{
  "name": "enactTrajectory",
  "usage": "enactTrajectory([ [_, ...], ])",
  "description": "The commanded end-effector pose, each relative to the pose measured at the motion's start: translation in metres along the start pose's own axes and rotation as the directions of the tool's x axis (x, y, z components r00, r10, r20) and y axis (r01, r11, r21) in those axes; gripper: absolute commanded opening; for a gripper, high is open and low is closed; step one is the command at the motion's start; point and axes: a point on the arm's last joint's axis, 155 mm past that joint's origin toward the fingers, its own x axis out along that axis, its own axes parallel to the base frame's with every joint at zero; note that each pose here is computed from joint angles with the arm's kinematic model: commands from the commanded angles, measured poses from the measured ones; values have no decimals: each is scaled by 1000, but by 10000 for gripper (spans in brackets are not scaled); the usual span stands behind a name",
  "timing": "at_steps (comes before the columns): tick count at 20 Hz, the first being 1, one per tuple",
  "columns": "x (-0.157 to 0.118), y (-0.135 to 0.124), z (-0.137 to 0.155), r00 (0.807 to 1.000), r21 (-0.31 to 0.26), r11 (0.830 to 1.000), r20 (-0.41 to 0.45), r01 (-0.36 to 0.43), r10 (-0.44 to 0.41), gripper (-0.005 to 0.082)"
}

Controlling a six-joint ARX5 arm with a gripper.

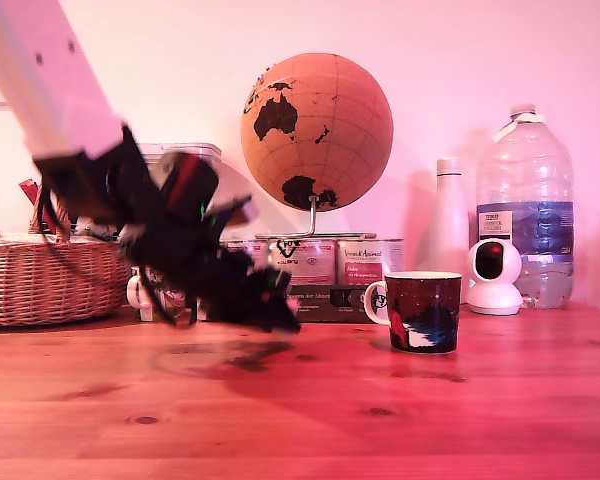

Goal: Pick up the coffee capsules on the table and drop them inside the coffee cup

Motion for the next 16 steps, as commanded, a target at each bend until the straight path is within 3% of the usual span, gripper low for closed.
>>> enactTrajectory([
  [1, -6, -14, 5, 1000, 19, 1000, 2, 22, -22, 248],
  [6, -13, -35, 6, 998, 46, 997, -36, 57, -55, 248],
  [16, -64, -59, 26, 997, 76, 996, 51, 53, -57, 248],
])
